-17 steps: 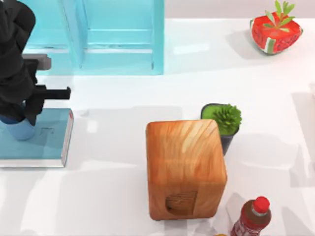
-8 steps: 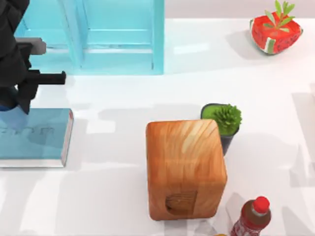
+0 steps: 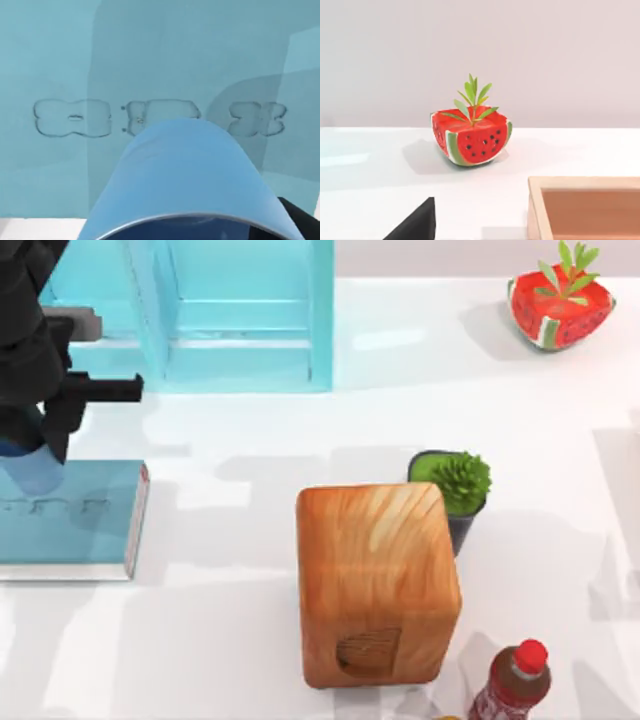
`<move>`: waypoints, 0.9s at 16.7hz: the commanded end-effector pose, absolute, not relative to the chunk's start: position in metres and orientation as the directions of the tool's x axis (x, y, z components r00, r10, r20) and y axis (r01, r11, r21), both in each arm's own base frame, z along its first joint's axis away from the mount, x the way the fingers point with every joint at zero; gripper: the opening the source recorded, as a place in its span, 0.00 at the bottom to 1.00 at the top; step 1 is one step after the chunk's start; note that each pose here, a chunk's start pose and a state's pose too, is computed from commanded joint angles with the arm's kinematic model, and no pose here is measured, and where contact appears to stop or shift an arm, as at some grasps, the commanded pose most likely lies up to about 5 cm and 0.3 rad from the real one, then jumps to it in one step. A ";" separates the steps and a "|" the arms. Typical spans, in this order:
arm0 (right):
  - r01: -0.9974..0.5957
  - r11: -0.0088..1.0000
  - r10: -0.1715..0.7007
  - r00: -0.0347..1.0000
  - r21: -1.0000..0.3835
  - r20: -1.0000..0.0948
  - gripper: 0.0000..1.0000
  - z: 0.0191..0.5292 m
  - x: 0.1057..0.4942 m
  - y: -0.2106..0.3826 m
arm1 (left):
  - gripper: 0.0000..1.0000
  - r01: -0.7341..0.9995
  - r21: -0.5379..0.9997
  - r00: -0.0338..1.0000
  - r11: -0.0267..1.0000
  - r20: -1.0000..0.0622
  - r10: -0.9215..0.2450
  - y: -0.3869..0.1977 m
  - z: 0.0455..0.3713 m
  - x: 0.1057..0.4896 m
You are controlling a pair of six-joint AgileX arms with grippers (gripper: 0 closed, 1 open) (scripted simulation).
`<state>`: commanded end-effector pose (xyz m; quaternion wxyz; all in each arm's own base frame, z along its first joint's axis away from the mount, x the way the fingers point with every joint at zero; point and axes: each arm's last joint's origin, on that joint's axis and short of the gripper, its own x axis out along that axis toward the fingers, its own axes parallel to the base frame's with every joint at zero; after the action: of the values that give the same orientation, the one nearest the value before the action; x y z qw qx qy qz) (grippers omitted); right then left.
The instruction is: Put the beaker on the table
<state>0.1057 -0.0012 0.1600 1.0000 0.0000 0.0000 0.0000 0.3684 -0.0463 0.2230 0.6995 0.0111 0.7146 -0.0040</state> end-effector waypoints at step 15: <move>0.000 1.000 0.000 1.000 0.000 0.000 1.00 0.160 0.106 -0.001 | 0.00 0.020 0.034 0.016 0.999 -0.999 0.033 -0.248 0.245 0.390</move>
<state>0.1057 -0.0012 0.1600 1.0000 0.0000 0.0000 0.0000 0.3899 -0.2482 0.2445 0.7125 0.0188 0.7015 0.0048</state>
